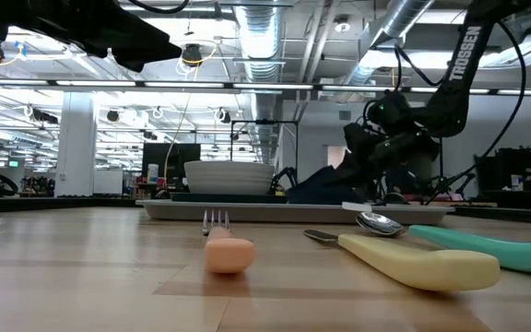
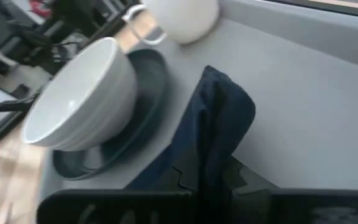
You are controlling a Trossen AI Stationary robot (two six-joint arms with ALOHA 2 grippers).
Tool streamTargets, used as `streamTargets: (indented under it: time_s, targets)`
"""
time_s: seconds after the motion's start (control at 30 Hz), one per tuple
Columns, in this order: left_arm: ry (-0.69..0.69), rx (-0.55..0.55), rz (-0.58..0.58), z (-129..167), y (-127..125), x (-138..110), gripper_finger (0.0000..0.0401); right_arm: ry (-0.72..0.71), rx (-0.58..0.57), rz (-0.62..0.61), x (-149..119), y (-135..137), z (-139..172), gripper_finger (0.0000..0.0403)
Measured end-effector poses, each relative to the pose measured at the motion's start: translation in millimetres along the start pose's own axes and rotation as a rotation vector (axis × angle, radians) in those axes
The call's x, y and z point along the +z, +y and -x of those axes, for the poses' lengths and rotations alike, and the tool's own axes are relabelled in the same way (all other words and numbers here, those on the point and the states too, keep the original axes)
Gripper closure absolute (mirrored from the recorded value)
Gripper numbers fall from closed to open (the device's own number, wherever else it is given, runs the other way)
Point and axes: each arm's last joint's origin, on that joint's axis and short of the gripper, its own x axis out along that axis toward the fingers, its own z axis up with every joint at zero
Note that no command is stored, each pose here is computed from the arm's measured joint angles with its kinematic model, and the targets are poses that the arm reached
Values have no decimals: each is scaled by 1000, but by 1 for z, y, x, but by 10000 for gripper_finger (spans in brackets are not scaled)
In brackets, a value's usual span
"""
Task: Set up tray
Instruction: Put the dark blue napkin on the blue tray to the right of the dark green plate
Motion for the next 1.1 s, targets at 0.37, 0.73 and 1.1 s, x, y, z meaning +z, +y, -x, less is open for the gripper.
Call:
streamTargets:
  time_s: [0.37, 0.73, 1.1]
  targets:
    - [15, -1, -4, 0, 0, -1, 208, 16, -154, 0, -5, -4, 0, 403]
    - [50, -5, -14, 0, 0, -5, 208, 24, -212, 1, -7, -2, -3, 403]
    - [49, -5, -14, 0, -1, -5, 208, 26, -202, -22, -8, 0, -4, 362]
